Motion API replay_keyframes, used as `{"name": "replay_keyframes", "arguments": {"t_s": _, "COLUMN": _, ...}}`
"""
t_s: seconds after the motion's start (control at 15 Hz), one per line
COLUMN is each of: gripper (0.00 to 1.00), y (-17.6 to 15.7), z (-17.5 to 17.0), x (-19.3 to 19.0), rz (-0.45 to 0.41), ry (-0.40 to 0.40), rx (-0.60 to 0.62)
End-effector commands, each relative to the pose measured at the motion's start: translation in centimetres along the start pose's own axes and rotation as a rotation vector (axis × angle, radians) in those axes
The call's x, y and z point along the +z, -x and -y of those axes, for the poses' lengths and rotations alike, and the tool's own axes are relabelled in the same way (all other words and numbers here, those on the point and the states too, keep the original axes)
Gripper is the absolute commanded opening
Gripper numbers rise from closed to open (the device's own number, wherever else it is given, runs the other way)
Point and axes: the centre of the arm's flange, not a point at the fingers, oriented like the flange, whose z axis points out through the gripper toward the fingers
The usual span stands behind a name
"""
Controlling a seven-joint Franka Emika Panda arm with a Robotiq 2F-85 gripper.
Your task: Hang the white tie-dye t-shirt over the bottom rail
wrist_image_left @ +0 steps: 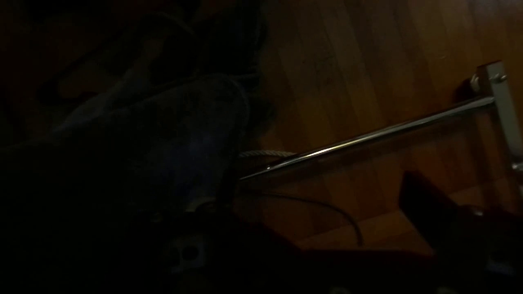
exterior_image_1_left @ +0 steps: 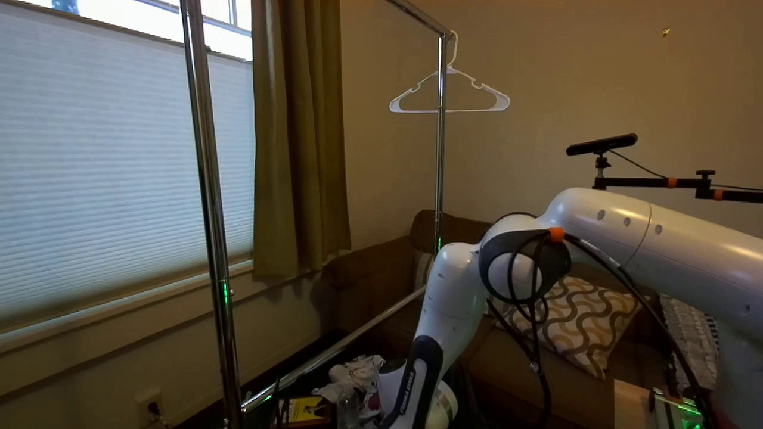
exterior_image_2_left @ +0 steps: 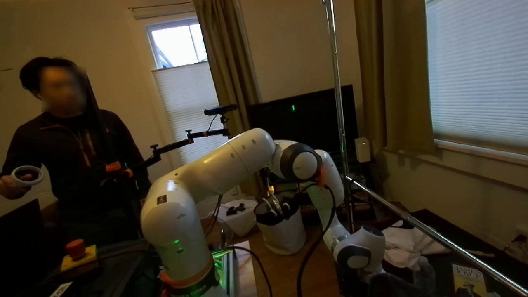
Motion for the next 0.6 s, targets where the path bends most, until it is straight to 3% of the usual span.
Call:
{"name": "replay_keyframes", "arguments": {"t_s": 0.0, "gripper": 1.00, "y": -0.3, "z": -0.3, "x": 0.1, "rz": -0.018, "ry": 0.008, "rx": 0.039}}
{"name": "replay_keyframes", "arguments": {"t_s": 0.13, "gripper": 1.00, "y": -0.9, "z": -0.2, "x": 0.0, "rz": -0.034, "ry": 0.003, "rx": 0.074}}
{"name": "replay_keyframes", "arguments": {"t_s": 0.33, "gripper": 1.00, "y": -0.8, "z": -2.1, "x": 0.3, "rz": -0.071, "ry": 0.008, "rx": 0.296}}
{"name": "replay_keyframes", "arguments": {"t_s": 0.4, "gripper": 1.00, "y": -1.4, "z": -1.2, "x": -0.2, "rz": -0.051, "ry": 0.001, "rx": 0.201}}
{"name": "replay_keyframes", "arguments": {"t_s": 0.53, "gripper": 1.00, "y": -1.6, "z": -2.1, "x": -0.1, "rz": -0.062, "ry": 0.003, "rx": 0.256}}
